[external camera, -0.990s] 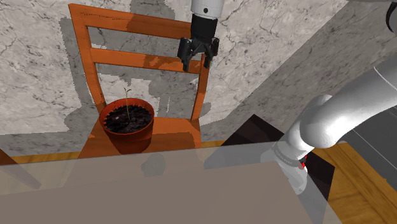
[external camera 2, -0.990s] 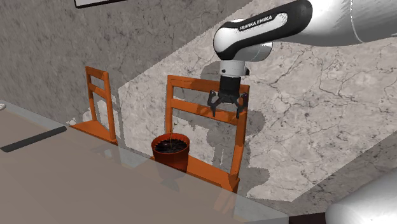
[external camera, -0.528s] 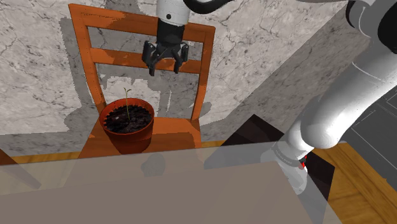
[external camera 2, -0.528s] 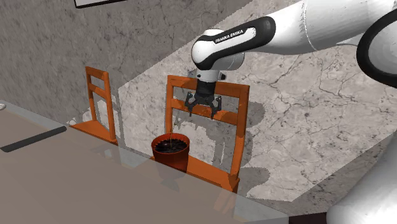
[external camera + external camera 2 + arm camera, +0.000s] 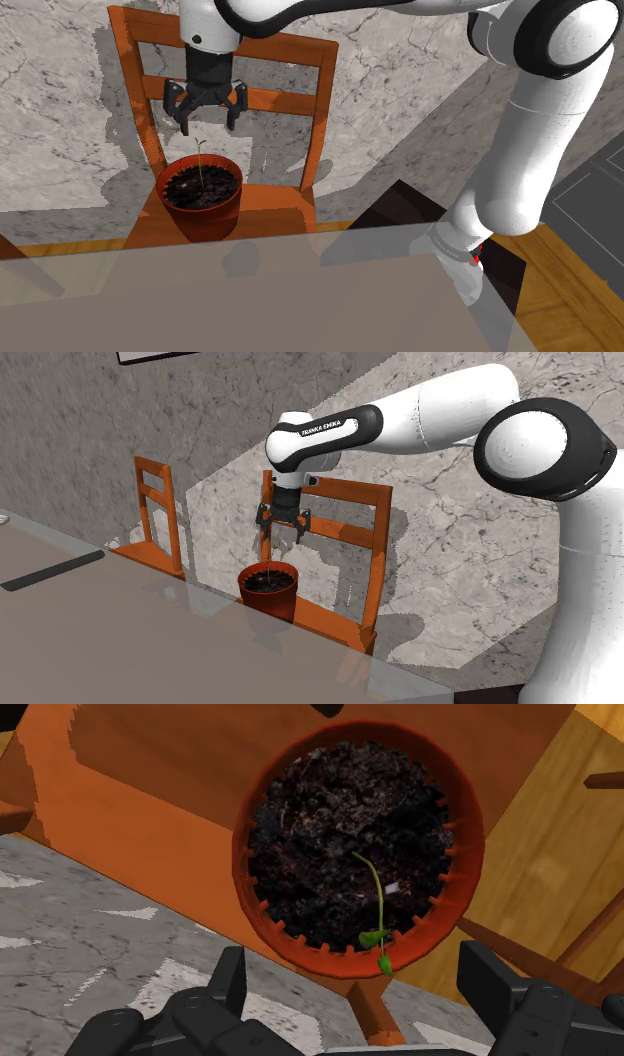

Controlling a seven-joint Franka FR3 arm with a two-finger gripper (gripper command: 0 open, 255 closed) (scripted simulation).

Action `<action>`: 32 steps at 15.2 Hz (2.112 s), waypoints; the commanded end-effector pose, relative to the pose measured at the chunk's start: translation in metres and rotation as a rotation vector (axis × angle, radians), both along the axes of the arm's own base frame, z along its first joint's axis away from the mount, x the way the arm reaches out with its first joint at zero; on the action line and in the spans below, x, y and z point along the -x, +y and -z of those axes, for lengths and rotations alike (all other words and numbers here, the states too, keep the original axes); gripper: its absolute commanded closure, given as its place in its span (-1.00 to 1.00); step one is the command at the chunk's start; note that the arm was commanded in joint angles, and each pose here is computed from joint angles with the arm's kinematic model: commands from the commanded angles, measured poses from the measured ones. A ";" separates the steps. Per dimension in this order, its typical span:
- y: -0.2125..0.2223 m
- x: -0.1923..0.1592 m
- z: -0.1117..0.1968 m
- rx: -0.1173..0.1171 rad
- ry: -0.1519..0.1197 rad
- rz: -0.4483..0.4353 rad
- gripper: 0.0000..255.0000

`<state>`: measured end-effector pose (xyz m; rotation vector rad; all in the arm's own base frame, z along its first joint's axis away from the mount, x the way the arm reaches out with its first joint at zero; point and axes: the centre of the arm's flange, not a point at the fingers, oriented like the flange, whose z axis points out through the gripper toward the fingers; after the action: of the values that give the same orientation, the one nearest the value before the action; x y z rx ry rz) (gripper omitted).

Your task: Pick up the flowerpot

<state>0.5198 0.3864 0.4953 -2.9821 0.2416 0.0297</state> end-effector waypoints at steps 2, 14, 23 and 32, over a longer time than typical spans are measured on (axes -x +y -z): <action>0.020 -0.014 0.015 -0.003 0.007 0.003 -1.00; 0.021 -0.014 0.050 -0.003 0.007 0.003 1.00; 0.020 -0.014 0.034 -0.003 0.007 0.003 1.00; 0.020 -0.014 -0.013 -0.003 0.007 0.003 1.00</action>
<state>0.5331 0.4050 0.5009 -2.9817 0.2476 0.0456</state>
